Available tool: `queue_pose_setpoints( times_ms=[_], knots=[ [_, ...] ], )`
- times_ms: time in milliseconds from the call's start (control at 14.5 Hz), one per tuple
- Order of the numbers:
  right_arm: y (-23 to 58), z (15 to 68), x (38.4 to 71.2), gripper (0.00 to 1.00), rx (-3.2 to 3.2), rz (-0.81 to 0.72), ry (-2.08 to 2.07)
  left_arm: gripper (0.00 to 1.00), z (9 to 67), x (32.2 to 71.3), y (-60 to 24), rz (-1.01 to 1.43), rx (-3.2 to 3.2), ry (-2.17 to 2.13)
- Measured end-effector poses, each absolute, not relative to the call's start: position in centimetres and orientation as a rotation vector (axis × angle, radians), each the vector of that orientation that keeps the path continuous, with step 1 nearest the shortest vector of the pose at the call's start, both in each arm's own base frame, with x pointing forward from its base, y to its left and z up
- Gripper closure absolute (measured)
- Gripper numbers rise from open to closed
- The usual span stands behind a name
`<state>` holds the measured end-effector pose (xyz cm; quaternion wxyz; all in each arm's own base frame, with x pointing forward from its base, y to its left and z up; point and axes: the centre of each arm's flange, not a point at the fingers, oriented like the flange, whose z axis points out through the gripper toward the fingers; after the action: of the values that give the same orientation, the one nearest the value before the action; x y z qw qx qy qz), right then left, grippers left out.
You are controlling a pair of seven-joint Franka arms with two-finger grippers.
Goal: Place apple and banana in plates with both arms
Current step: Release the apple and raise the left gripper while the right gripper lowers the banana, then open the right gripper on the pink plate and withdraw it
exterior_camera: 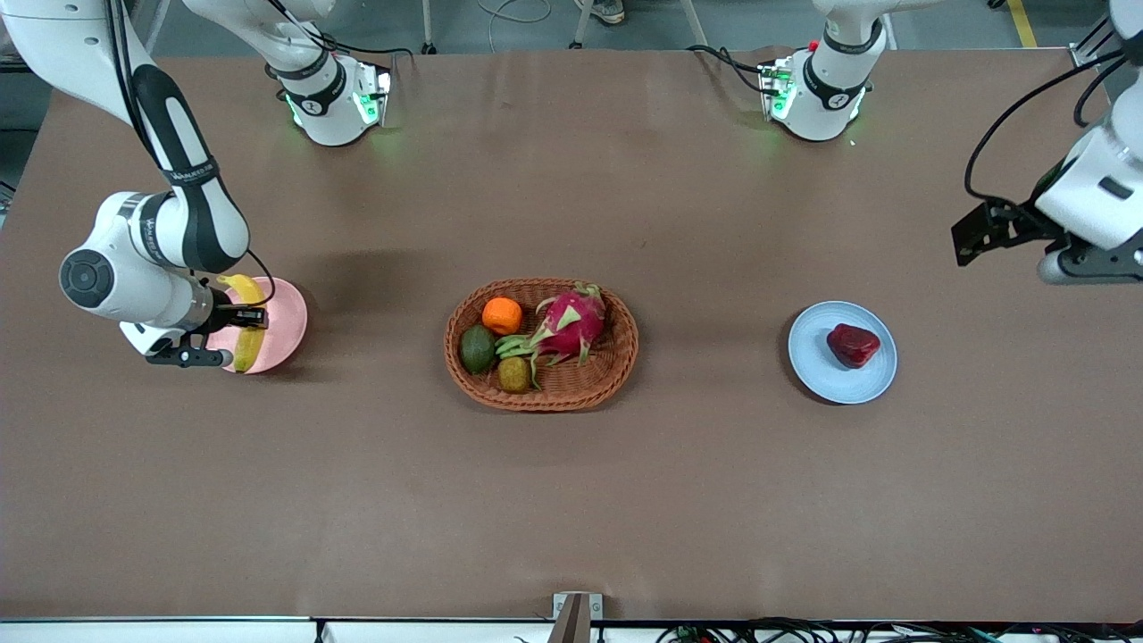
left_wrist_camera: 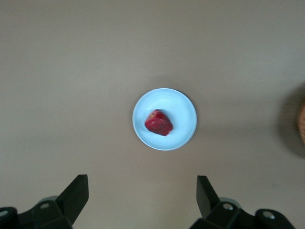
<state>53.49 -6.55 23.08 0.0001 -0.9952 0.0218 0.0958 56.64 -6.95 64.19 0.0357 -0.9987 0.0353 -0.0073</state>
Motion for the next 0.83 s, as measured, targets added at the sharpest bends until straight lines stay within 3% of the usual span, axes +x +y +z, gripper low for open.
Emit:
queue_pose_setpoints(
  times_ms=[277, 415, 484, 830],
  knots=[
    [-7.0, 22.8, 53.4, 0.25, -3.124, 0.313, 0.082, 0.00, 66.2, 53.7, -5.8, -0.006, -3.109, 0.117],
    [-7.4, 25.3, 54.4, 0.05, -3.124, 0.293, 0.091, 0.00, 66.2, 52.4, -6.2, 0.008, -3.106, 0.128],
    [-7.8, 27.8, 55.3, 0.00, -3.123, 0.281, 0.098, 0.00, 66.1, 51.9, -6.5, 0.013, -3.104, 0.131],
    [-8.1, 47.9, 59.9, 0.00, -3.126, 0.177, 0.130, 0.00, 66.2, 50.5, -6.8, 0.024, -3.100, 0.136]
  ],
)
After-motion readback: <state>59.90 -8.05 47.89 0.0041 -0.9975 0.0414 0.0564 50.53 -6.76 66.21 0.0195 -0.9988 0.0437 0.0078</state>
